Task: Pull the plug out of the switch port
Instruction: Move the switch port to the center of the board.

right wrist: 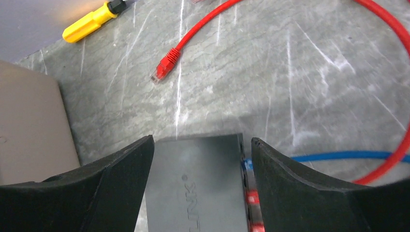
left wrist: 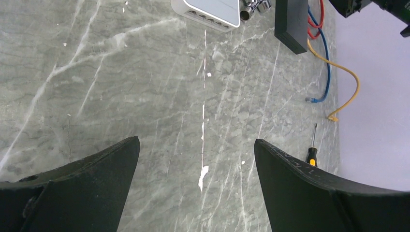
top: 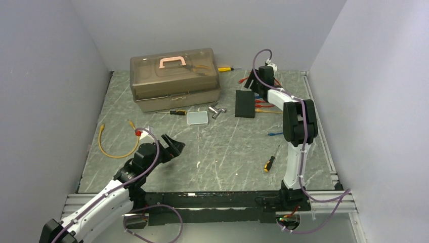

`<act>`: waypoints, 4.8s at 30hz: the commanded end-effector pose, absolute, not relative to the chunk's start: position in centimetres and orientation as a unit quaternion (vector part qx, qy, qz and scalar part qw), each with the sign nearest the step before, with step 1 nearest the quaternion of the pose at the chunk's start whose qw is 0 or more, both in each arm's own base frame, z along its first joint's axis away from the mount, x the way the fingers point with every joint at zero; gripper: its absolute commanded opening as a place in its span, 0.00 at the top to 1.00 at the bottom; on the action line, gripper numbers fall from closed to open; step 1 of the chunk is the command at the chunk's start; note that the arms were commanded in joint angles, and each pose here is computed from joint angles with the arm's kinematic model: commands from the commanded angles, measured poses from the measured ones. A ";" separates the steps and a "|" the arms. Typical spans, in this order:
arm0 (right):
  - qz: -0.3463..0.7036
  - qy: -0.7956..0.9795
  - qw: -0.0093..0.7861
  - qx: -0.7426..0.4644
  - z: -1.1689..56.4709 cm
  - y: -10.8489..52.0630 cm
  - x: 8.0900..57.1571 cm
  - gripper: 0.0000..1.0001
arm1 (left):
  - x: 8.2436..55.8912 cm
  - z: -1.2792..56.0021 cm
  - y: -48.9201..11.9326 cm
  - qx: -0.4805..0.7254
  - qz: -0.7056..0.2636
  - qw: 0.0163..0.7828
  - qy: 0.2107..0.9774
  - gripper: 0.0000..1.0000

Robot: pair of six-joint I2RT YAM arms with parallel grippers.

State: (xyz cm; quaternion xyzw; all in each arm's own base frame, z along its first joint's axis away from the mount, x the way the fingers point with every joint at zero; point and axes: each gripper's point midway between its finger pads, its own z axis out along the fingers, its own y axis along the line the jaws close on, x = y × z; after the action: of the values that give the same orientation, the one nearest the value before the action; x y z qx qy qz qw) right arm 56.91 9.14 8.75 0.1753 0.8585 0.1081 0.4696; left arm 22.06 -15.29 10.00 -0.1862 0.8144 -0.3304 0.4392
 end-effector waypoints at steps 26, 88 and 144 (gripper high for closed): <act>0.129 0.893 0.404 0.153 3.7 10.3 53.1 0.31 | 22.4 10.8 -17.4 -0.163 -0.369 0.428 0.809 0.06; 0.286 0.886 0.364 -0.029 8.7 23.6 24.4 0.32 | 22.1 8.8 -20.4 -0.143 -0.377 0.386 0.830 0.09; 0.339 0.873 0.333 -0.111 14.6 34.8 23.9 0.29 | 18.8 12.6 -13.1 -0.135 -0.276 0.467 0.829 0.07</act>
State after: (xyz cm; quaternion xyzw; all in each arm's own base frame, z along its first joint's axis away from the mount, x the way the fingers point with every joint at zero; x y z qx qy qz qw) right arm 21.16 36.89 10.42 -0.0431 0.8901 0.3947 0.2237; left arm 18.73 -13.74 11.36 -0.1555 0.8314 -0.2929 0.4459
